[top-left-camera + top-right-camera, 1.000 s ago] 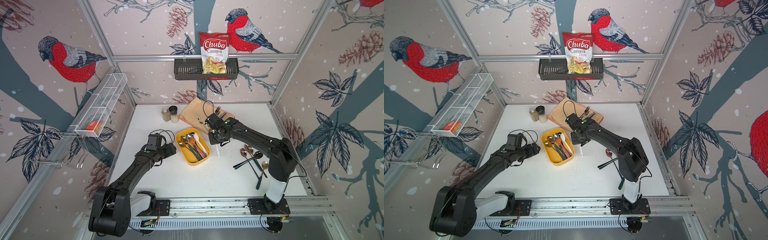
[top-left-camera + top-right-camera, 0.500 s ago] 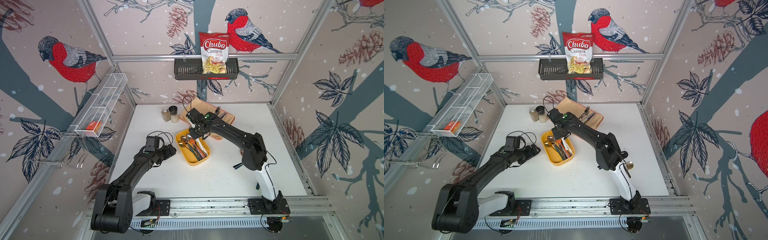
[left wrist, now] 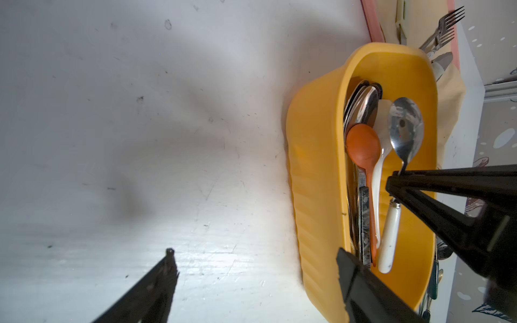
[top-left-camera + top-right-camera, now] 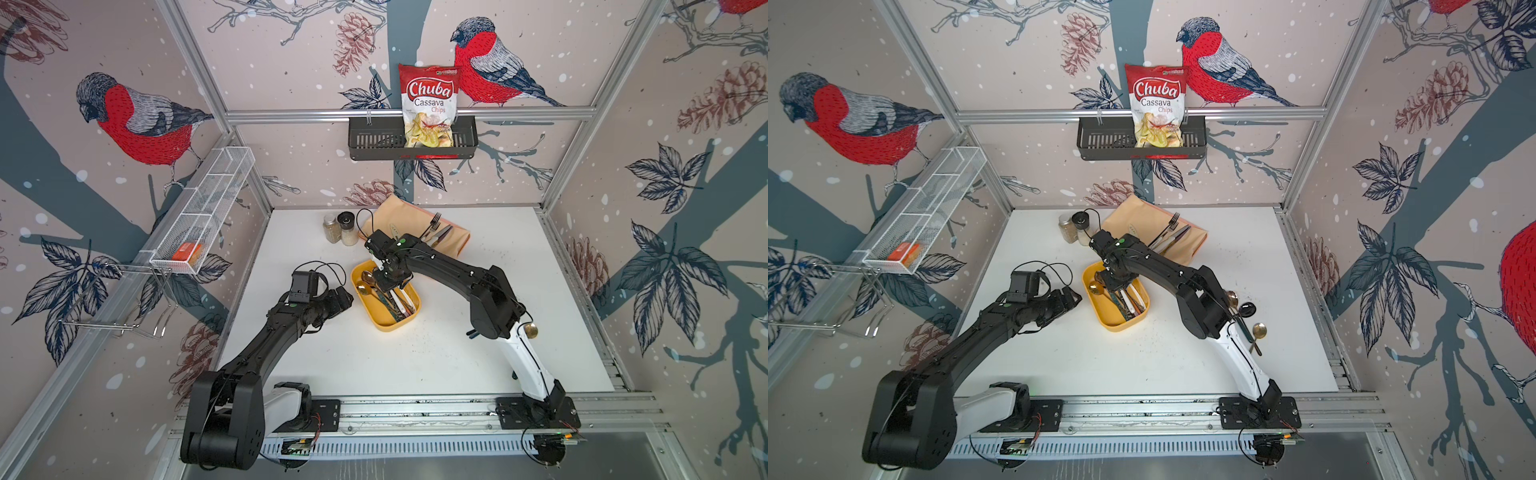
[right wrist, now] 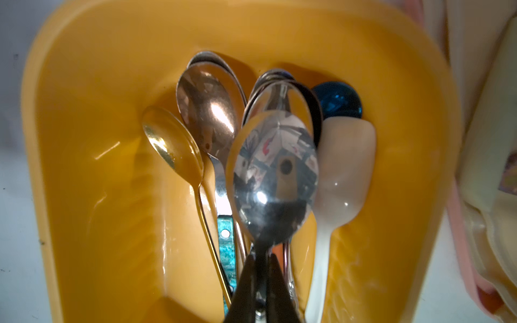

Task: Put the spoon into the storage box
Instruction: Place the spoon in the storage box, then pick up the spoon from the center of the board.

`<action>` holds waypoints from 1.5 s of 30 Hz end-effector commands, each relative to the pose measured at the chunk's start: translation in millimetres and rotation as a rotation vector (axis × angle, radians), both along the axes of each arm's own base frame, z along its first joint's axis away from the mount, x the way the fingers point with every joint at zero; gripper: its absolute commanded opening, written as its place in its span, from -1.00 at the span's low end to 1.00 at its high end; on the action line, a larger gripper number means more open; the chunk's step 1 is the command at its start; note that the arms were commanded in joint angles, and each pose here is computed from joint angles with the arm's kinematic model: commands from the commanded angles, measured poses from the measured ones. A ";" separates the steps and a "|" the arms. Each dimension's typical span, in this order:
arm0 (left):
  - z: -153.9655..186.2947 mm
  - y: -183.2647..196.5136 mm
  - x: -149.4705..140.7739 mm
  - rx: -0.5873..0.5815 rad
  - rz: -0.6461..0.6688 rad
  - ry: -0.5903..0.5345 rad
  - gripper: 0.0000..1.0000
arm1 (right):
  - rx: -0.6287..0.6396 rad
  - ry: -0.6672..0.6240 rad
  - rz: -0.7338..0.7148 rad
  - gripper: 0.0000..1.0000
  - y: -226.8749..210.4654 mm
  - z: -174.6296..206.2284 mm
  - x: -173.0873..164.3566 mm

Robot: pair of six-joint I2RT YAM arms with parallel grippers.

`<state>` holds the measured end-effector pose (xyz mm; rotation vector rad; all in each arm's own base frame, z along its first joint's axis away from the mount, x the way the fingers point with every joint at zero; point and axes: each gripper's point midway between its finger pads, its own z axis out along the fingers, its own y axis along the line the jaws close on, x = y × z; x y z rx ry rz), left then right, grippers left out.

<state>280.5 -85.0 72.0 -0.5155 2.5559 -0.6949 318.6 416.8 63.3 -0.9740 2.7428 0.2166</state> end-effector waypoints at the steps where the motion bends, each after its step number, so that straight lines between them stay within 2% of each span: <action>1: 3.4 -1.6 2.8 -0.018 0.002 -0.009 0.82 | -0.009 0.026 0.002 -0.93 -0.2 -8.2 -4.3; 8: 7.1 -2.0 3.6 -0.015 -0.007 -0.021 0.82 | -0.019 0.046 -0.006 -0.84 -1.4 -16.9 -5.1; 11: 9.0 -1.2 4.3 -0.006 -0.012 -0.027 0.81 | -0.015 0.036 -0.011 -0.68 -1.3 -12.4 -3.6; 16: 13.4 -2.5 7.1 -0.010 -0.019 -0.043 0.81 | 0.002 0.015 -0.025 -0.42 -1.6 -0.5 1.4; 23: 28.7 -6.8 14.1 0.037 -0.055 -0.087 0.80 | 0.024 -0.047 -0.107 -0.32 -17.9 36.6 15.0; 27: 39.6 -18.0 19.9 0.104 -0.110 -0.117 0.79 | 0.064 -0.077 -0.238 -0.32 -56.4 67.0 25.0; 32: 54.6 -31.9 26.5 0.170 -0.165 -0.161 0.79 | 0.065 -0.099 -0.430 -0.32 -132.6 83.7 26.2; 39: 67.8 -63.7 34.8 0.241 -0.277 -0.206 0.79 | 0.048 -0.068 -0.709 -0.31 -241.4 62.8 0.4; 45: 75.2 -92.0 38.6 0.284 -0.375 -0.238 0.79 | -0.007 -0.012 -0.827 -0.31 -295.4 28.0 -30.5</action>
